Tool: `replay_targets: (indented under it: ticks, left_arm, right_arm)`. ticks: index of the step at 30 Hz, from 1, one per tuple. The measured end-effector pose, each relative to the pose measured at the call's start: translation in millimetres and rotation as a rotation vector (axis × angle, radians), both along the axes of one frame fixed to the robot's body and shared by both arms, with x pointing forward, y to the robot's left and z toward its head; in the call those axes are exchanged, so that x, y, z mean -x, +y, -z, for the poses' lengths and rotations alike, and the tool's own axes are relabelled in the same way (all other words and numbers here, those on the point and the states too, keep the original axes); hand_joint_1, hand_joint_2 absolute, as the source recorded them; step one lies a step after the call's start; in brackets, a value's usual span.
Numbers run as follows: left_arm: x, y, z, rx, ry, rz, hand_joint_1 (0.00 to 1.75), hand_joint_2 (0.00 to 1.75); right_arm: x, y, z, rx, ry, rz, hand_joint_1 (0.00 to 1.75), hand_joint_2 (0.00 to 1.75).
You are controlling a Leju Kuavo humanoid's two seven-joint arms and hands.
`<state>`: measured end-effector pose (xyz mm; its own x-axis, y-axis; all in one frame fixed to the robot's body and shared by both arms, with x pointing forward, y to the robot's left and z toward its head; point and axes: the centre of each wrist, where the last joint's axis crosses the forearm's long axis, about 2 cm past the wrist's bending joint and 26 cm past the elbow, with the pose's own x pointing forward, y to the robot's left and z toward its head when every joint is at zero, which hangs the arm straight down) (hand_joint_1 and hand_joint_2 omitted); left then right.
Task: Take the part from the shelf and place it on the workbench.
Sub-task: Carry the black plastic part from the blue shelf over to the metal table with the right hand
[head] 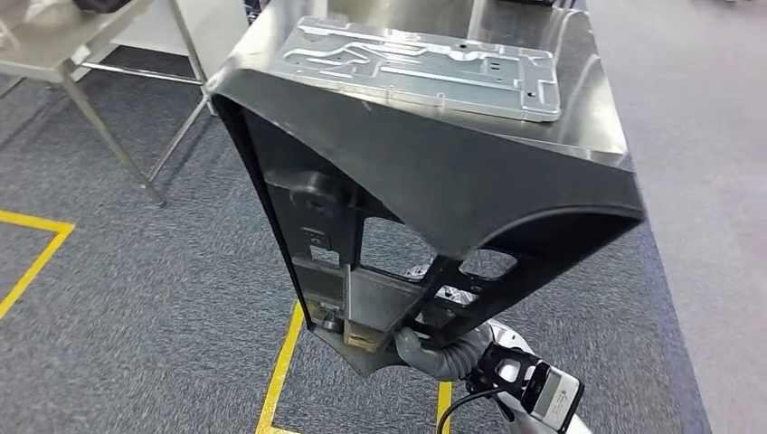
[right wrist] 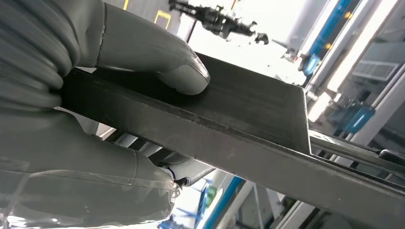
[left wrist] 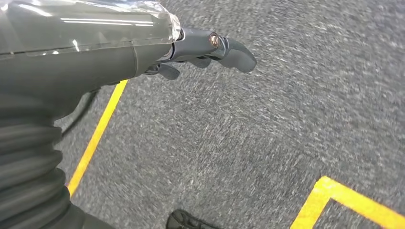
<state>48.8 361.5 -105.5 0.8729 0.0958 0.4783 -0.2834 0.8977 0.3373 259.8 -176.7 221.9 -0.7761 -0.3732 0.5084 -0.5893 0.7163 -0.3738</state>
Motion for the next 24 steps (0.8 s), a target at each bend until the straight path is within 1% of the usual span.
replay_targets:
  ticks: [6,12,18,24]
  left_arm:
    - [-0.1,-0.2,0.0,0.0,-0.008,0.001,0.0,1.75]
    - [-3.2,-1.0,-0.2,0.01,-0.013,0.003,0.0,1.75]
    - [1.3,-1.4,0.5,0.037,-0.011,-0.004,0.0,1.75]
    - [-0.5,-0.1,0.2,0.044,-0.018,-0.006,0.0,1.75]
  right_arm:
    - [0.9,-0.2,1.4,-0.001,0.005,0.003,1.75,1.75]
    - [1.3,-0.6,-0.7,0.014,-0.021,0.029,1.75,1.75]
    - [0.9,-0.1,-2.6,0.019,-0.034,0.034,1.75,1.75]
    - [1.1,-0.2,-3.2,0.02,-0.038,0.036,1.75,1.75]
